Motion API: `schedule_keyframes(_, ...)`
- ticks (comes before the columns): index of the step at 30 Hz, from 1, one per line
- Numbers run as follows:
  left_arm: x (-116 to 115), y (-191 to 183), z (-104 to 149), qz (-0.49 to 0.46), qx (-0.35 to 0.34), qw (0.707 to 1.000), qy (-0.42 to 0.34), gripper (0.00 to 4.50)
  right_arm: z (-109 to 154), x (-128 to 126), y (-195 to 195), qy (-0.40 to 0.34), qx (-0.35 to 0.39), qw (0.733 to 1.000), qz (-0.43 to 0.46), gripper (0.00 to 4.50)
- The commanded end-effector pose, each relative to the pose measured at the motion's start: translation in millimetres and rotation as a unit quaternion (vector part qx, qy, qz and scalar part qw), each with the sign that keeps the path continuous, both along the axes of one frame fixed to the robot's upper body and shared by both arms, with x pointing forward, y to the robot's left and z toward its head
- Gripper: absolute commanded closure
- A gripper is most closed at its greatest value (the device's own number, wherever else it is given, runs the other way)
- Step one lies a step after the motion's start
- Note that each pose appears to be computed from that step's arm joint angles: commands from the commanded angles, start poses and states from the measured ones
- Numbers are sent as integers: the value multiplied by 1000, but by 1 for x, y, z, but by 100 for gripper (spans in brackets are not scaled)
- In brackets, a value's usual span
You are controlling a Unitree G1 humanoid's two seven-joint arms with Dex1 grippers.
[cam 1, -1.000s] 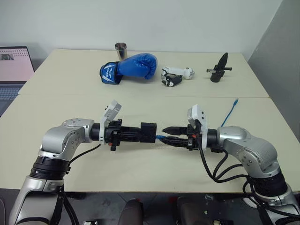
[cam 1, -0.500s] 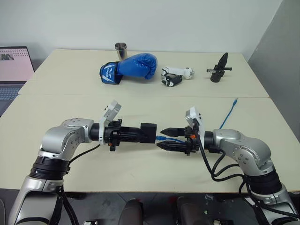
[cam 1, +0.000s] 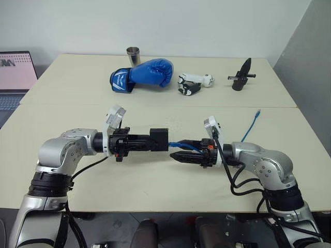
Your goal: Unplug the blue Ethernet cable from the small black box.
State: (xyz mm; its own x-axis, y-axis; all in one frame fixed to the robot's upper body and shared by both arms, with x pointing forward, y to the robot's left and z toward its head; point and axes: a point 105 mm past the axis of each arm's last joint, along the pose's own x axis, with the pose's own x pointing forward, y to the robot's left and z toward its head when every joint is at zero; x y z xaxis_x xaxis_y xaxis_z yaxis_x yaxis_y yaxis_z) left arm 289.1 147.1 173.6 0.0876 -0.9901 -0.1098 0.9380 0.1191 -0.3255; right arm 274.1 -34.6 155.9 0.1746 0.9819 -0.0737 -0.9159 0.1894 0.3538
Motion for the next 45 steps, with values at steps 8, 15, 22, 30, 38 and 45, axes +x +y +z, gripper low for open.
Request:
schedule_keyframes(8,0,-2,14,-2,-23,1000,-8,374,24,0,8,-5,50,999,-6,119)
schedule_keyframes(15,0,-4,14,-2,-24,1000,-8,374,21,0,8,-4,41,999,-6,119)
schedule_keyframes(22,0,-4,14,-2,-22,1000,-9,374,20,0,8,-4,39,999,-5,195)
schedule_keyframes(30,1,-3,14,-1,-22,1000,-9,374,19,-2,7,-3,37,999,1,364)
schedule_keyframes(38,3,-3,15,-1,-27,1000,-6,374,21,-4,8,-6,35,999,11,441)
schedule_keyframes(45,4,0,15,2,-29,1000,-1,374,20,-4,5,-4,28,1000,14,441)
